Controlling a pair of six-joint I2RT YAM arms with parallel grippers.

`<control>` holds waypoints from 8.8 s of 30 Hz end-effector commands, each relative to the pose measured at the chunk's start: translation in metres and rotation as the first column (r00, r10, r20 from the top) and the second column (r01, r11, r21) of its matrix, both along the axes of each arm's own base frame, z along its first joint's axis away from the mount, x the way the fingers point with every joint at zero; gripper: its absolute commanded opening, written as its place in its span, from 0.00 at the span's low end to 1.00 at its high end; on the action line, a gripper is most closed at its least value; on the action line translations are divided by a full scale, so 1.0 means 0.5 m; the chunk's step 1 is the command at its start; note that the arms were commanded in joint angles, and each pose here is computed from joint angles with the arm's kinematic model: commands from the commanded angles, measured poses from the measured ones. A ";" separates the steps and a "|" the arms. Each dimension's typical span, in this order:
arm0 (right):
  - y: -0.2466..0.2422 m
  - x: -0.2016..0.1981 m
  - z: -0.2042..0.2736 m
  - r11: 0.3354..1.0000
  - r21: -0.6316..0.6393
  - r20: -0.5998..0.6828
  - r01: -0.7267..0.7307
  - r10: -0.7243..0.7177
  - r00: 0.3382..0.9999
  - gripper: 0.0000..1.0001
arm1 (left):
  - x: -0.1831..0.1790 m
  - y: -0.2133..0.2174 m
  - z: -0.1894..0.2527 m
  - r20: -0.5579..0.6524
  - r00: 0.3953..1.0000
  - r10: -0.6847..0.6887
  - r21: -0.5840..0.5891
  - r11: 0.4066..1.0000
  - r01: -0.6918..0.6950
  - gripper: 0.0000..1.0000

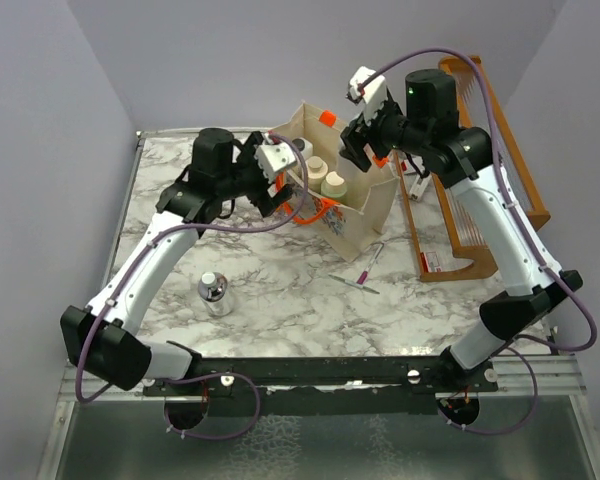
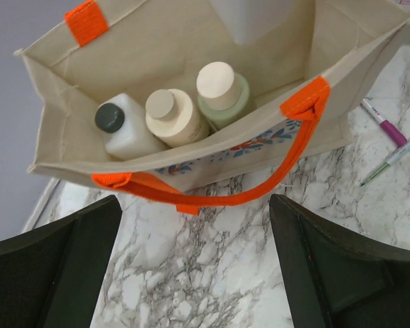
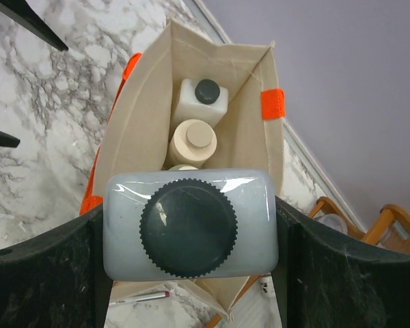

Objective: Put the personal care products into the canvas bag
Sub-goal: Place the care product in the canvas bag, then pick up the care product from the center of the board.

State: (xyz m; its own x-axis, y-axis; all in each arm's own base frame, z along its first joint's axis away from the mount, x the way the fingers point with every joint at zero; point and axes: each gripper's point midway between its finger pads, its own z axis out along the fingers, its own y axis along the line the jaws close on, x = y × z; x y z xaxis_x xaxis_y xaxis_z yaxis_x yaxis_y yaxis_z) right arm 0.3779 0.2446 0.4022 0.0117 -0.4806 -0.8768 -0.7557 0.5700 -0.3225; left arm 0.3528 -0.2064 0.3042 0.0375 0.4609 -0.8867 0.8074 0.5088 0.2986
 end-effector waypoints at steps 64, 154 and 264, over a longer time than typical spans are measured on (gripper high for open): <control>-0.013 0.108 -0.335 0.995 -0.036 -0.250 0.088 -0.094 0.964 0.01 | -0.123 -0.264 -0.184 -0.007 0.793 -0.609 0.295 0.757 0.584 0.01; -0.014 0.067 -0.369 0.982 -0.183 -0.335 0.041 -0.102 0.937 0.92 | -0.093 -0.268 -0.137 0.047 0.871 -0.490 0.253 0.849 0.464 0.00; -0.002 -0.010 -0.087 0.996 0.084 -0.077 -0.021 0.028 0.997 0.93 | -0.327 0.278 -0.298 -0.533 0.808 0.252 0.430 0.903 0.003 0.29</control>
State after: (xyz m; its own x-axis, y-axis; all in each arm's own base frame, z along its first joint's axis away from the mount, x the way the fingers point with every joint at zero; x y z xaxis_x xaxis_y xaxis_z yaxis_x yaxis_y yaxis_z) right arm 0.3786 0.2402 0.3440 -0.0961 -0.4259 -0.8997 -0.7839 0.5894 -0.1952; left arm 0.1833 -0.0652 0.1516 -0.5031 0.7431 -0.4411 0.8304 0.5571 -0.0087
